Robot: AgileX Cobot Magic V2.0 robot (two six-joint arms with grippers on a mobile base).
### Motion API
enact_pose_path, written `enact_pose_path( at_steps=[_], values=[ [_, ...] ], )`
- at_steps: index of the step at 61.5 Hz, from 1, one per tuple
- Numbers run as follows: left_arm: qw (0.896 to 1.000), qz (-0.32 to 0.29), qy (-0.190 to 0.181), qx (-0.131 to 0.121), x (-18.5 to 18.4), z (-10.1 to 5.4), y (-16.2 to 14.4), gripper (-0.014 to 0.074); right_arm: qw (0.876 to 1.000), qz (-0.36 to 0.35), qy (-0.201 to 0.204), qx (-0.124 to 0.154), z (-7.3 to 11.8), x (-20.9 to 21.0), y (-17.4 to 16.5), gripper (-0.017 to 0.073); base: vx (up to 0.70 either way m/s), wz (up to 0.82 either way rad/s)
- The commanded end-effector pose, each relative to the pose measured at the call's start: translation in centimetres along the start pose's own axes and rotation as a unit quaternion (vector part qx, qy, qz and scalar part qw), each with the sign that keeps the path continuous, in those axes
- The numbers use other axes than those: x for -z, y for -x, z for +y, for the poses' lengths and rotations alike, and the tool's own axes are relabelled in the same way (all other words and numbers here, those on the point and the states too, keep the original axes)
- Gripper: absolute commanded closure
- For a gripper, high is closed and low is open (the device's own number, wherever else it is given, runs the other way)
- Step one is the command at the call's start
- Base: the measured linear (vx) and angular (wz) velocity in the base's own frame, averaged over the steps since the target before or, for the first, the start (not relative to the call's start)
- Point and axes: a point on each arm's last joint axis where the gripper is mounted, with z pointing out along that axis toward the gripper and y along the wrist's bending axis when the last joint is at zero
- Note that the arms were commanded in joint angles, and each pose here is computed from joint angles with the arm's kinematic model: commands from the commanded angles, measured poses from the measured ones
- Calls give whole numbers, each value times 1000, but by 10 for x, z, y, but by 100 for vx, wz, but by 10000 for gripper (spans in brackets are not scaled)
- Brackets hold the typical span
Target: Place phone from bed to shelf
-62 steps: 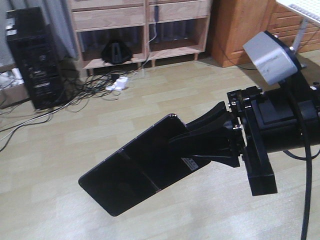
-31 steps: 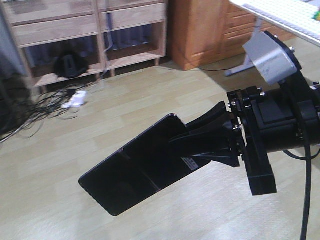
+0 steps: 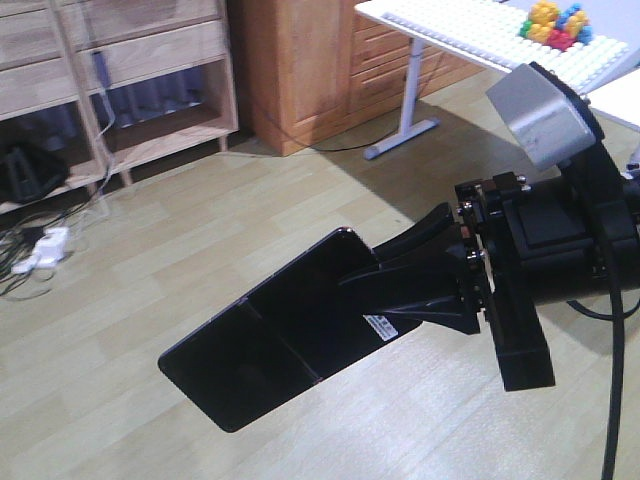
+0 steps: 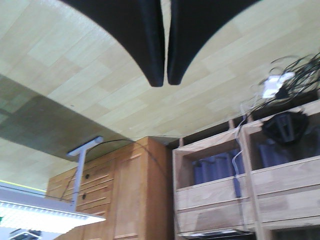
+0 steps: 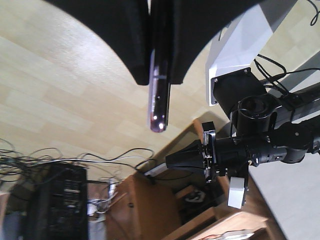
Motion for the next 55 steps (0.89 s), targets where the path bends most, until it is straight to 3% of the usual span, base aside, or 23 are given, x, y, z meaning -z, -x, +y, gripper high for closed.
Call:
enact_pose_path(
  at_steps=[1,55],
  values=[
    [999,-39,5,7,0,1,6,593,998,-37,42,13,17,7,14,561,29,-27],
    [999,-39,5,7,0,1,6,593,998,-37,41,13,17,7,14,561,31,-6]
  ],
)
